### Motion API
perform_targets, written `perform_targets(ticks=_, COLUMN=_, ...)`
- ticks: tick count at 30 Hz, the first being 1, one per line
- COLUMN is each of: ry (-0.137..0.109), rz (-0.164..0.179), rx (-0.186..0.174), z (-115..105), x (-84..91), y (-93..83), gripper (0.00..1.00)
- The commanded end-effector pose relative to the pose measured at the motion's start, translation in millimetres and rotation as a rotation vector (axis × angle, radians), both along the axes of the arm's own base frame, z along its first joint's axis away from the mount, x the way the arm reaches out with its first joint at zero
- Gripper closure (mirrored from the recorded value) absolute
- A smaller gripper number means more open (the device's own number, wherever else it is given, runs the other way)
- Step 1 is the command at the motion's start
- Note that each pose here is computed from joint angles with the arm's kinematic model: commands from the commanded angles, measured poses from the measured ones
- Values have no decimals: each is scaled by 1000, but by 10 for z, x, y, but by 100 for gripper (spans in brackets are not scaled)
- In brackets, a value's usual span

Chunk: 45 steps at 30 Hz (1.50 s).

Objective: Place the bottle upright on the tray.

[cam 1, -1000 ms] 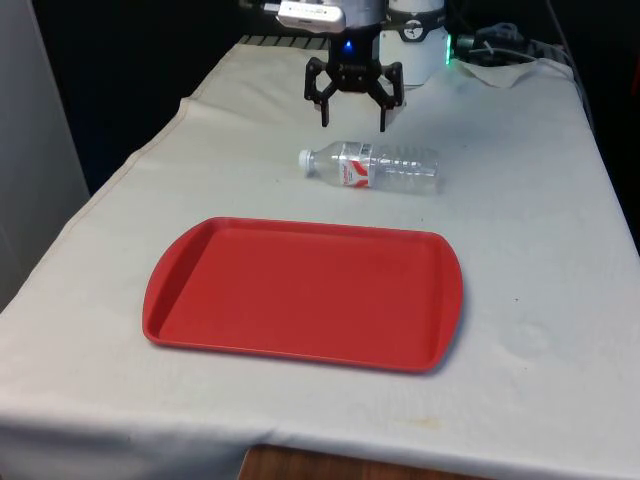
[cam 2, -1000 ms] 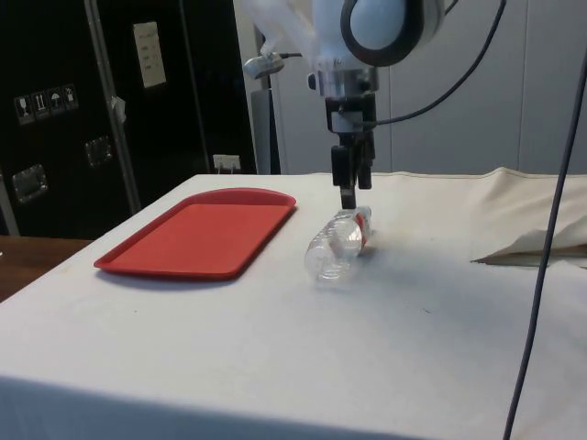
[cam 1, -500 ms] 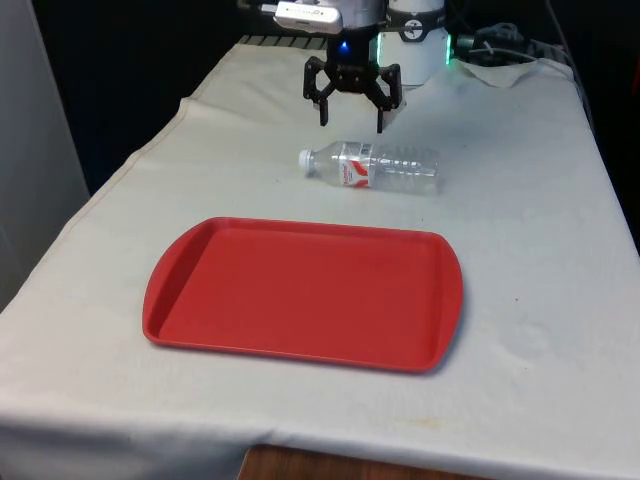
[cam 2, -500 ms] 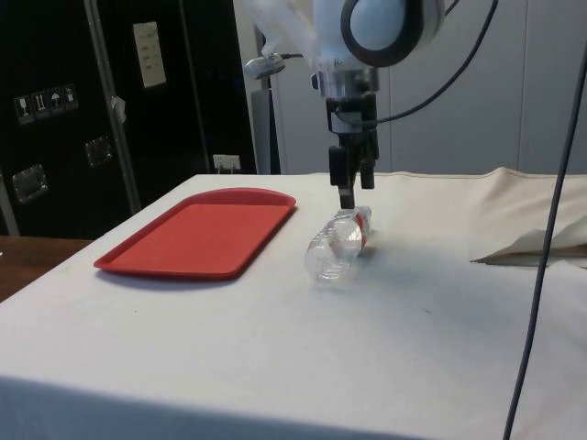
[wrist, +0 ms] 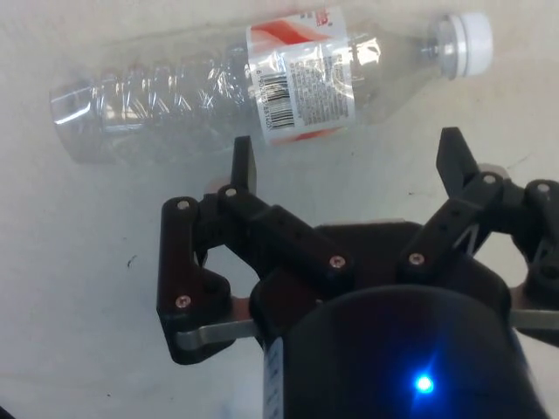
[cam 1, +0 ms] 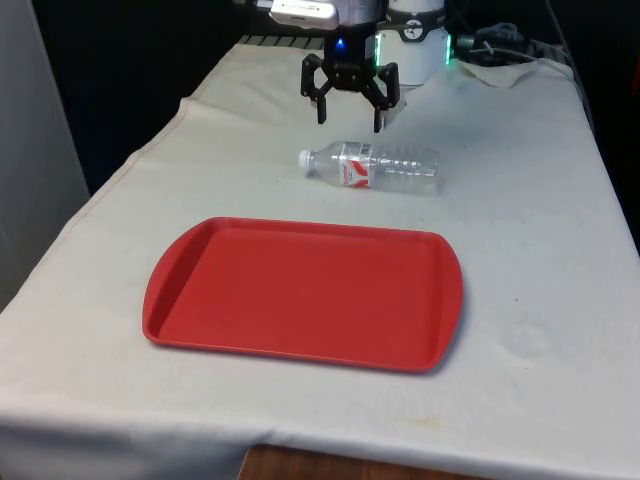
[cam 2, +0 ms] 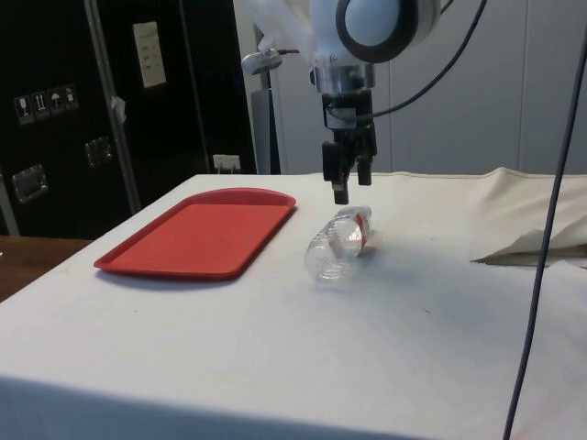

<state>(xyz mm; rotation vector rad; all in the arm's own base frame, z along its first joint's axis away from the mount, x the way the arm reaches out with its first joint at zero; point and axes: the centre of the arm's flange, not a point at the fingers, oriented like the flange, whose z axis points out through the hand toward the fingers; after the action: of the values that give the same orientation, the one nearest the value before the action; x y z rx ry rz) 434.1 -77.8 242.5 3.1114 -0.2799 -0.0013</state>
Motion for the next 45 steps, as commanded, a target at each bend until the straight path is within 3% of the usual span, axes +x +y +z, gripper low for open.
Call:
perform_targets(ticks=1, ry=0, rz=-4, rx=0, z=0, x=0, y=0, gripper=0)
perform_targets(ticks=12, ry=1, rz=-14, rx=0, z=-2, x=2, y=-1, gripper=0)
perform_targets(ticks=16, ry=-3, rz=-42, rx=-1, z=3, x=26, y=-7, gripper=0)
perform_targets(ticks=17, ry=-4, rz=-33, rx=-1, z=13, x=15, y=-2, gripper=0)
perform_targets(ticks=21, ry=-2, rz=-74, rx=-1, z=-5, x=24, y=-8, gripper=0)
perform_targets(ticks=24, ry=-2, rz=-78, rx=-1, z=4, x=16, y=-4, gripper=0)
perform_targets(ticks=32, ry=-2, rz=-144, rx=-2, z=-12, x=37, y=-2, gripper=0)
perform_targets(ticks=33, ry=-2, rz=-133, rx=-3, z=-7, x=27, y=-7, gripper=0)
perform_targets(ticks=36, ry=-3, rz=-170, rx=-4, z=-17, x=44, y=-4, gripper=0)
perform_targets(ticks=45, ry=-2, rz=-221, rx=-6, z=-29, x=57, y=-9, gripper=0)
